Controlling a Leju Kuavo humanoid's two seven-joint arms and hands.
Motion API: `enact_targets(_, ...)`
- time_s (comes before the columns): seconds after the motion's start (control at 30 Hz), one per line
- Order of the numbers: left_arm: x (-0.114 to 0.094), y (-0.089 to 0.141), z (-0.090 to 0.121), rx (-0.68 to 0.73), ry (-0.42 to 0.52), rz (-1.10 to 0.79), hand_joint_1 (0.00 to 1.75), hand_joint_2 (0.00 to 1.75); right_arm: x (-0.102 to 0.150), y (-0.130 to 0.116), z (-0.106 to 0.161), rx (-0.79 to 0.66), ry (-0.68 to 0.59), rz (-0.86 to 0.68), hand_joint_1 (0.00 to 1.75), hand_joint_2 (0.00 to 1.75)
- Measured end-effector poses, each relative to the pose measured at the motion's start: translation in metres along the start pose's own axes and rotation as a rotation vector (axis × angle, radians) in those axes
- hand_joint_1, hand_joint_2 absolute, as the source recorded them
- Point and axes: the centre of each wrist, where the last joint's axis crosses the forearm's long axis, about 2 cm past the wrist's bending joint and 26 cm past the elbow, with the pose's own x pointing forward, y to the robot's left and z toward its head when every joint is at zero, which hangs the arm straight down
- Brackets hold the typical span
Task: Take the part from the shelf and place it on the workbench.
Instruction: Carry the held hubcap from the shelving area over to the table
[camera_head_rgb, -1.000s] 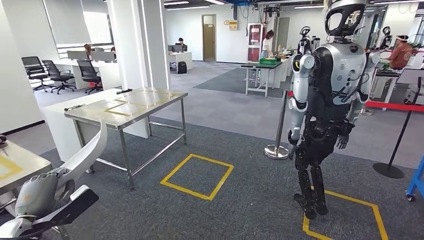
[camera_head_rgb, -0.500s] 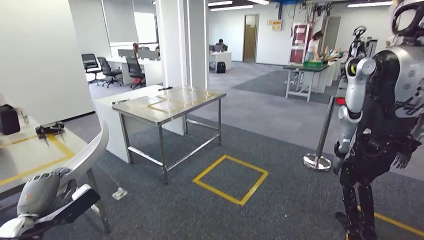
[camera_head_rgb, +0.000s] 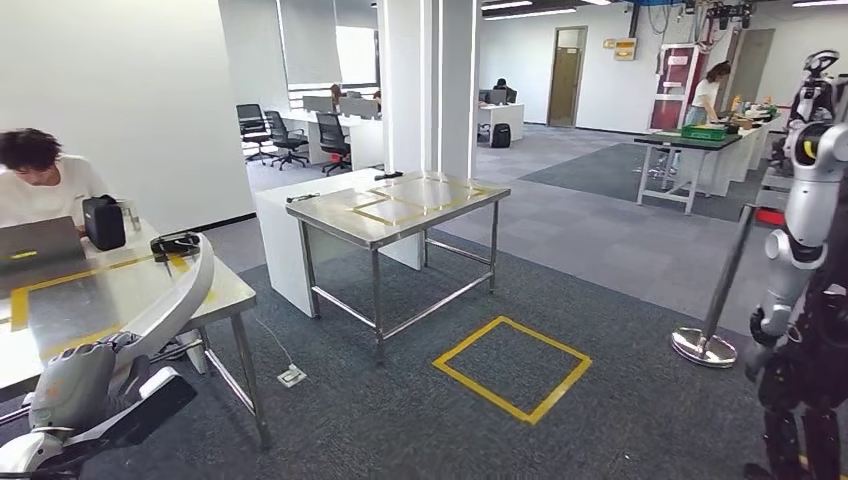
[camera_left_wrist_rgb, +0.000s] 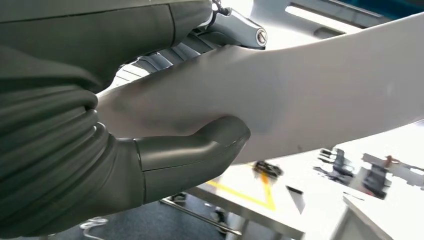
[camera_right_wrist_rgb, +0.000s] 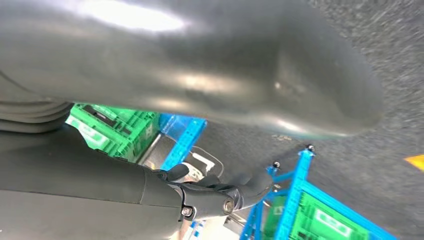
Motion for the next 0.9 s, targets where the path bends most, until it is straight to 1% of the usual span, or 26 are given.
enact_targets(0.17, 0.001, 0.002, -0.001, 0.008, -0.002, -0.002, 1.57, 1.75, 0.001, -0.001, 0.0, 0.003, -0.001, 0.0, 0.0, 0.0)
enact_targets(0.37, 0.001, -0.004, 0.001, -0.005, 0.007, 0.001, 1.57, 1.75, -0.002, -0.003, 0.0, -0.001, 0.008, 0.001, 0.0, 0.0)
enact_targets(0.63, -0.009, 0.005, 0.004, -0.001, 0.038, -0.034, 1.57, 1.75, 0.0, -0.002, 0.0, -0.011, 0.008, -0.007, 0.0, 0.0)
enact_targets(0.9, -0.011, 0.007, 0.004, -0.016, 0.054, -0.043, 1.57, 1.75, -0.001, 0.0, 0.0, -0.009, 0.013, -0.011, 0.0, 0.0)
